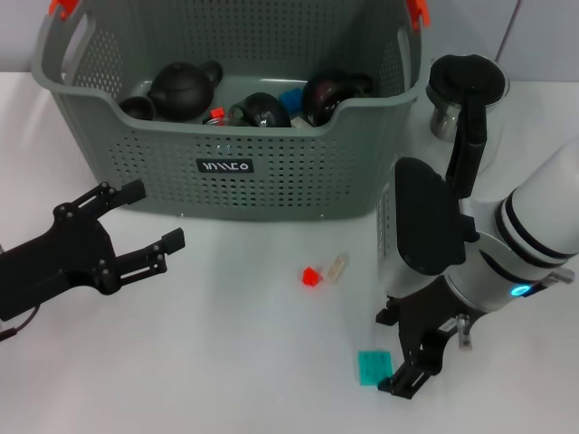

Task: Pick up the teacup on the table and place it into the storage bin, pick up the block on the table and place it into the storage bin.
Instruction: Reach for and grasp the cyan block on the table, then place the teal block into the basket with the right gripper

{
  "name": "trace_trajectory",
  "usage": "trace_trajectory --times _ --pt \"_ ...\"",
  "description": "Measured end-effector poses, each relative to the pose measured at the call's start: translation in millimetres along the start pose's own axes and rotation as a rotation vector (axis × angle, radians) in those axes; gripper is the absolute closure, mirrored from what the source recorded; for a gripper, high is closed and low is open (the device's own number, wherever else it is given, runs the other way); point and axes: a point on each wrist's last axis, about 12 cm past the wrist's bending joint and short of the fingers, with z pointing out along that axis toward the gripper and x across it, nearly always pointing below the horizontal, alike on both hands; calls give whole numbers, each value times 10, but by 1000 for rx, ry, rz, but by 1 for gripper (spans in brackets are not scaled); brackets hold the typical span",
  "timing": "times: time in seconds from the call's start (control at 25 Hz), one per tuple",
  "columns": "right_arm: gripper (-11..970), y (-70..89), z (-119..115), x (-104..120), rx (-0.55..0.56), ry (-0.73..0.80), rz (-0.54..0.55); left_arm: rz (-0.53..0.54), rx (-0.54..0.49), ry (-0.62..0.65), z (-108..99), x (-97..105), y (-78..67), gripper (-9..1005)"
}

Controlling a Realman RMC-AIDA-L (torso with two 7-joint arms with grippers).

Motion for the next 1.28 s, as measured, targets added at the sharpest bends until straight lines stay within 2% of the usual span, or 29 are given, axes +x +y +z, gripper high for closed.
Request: trace_trajectory --times 0.24,0.76,1.0,1.28 --pt "14 61 22 -21 -36 -3 -24 -1 -1 0 -3 3 -3 112" --pt "37 98 72 -39 -36 12 -44 -18 -2 -1 -31 37 -37 111" --pt "221 102 73 -56 -38 12 -42 -19 0 -3 -41 39 -45 111" --pt "370 131 65 -86 -42 17 -61 -20 1 -3 -46 41 -49 112"
